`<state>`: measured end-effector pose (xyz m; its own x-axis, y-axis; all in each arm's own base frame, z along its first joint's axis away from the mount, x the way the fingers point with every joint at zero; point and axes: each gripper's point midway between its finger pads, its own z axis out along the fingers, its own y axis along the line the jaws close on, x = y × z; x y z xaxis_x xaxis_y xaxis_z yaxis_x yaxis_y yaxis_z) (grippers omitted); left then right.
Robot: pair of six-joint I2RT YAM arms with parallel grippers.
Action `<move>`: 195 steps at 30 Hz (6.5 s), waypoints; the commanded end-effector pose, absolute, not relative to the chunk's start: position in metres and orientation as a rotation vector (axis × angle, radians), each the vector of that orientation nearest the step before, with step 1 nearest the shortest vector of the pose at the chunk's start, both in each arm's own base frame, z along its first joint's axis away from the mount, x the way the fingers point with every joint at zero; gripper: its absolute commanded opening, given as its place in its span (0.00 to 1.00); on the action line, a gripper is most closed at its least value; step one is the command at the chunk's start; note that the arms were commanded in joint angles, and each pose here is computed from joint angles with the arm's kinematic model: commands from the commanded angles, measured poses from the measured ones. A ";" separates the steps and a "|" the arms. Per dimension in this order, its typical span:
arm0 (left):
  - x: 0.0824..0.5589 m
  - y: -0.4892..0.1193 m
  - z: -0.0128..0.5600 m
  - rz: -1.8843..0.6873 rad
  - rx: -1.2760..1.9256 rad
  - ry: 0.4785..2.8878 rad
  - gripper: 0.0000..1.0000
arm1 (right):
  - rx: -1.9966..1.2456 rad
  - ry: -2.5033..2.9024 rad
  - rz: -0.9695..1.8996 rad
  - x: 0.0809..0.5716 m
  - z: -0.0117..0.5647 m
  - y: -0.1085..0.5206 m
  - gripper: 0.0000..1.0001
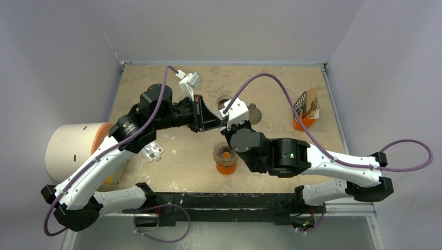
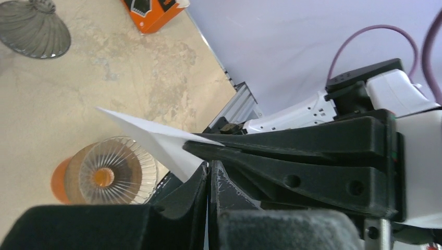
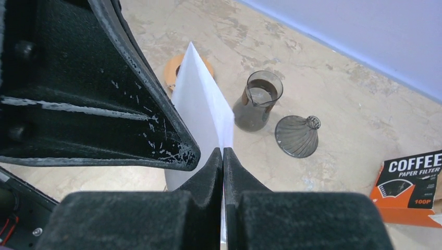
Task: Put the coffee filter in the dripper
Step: Place the coffee filter in the coffee dripper.
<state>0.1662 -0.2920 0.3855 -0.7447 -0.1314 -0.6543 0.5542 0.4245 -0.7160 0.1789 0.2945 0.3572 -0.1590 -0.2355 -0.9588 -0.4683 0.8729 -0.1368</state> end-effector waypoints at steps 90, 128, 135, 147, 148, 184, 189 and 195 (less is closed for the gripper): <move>0.176 -0.312 0.211 -0.466 0.604 2.598 0.11 | 0.489 2.276 0.691 0.159 0.235 0.271 0.00; 0.168 -0.309 0.183 -0.312 0.692 2.695 0.24 | 0.525 2.205 0.670 0.164 0.241 0.247 0.29; 0.167 -0.309 0.182 -0.319 0.702 2.695 0.33 | 0.519 2.174 0.658 0.163 0.249 0.227 0.34; 0.167 -0.314 0.179 -0.322 0.726 2.689 0.49 | 0.534 2.126 0.647 0.159 0.256 0.192 0.36; 0.167 -0.313 0.178 -0.317 0.726 2.689 0.49 | 0.533 2.125 0.647 0.159 0.257 0.191 0.36; 0.162 -0.314 0.164 -0.358 0.720 2.697 0.04 | 0.534 2.115 0.663 0.161 0.251 0.195 0.36; 0.160 -0.315 0.162 -0.372 0.729 2.700 0.19 | 0.533 2.115 0.666 0.161 0.252 0.195 0.36; 0.159 -0.315 0.162 -0.378 0.730 2.700 0.24 | 0.532 2.115 0.671 0.160 0.252 0.196 0.36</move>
<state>0.1614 -0.3119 0.1522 -0.8315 0.4421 -0.3364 0.5079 0.8503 -0.1378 0.1544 0.2001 0.2480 -0.6001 0.5549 -0.5762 0.1268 0.7772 0.6164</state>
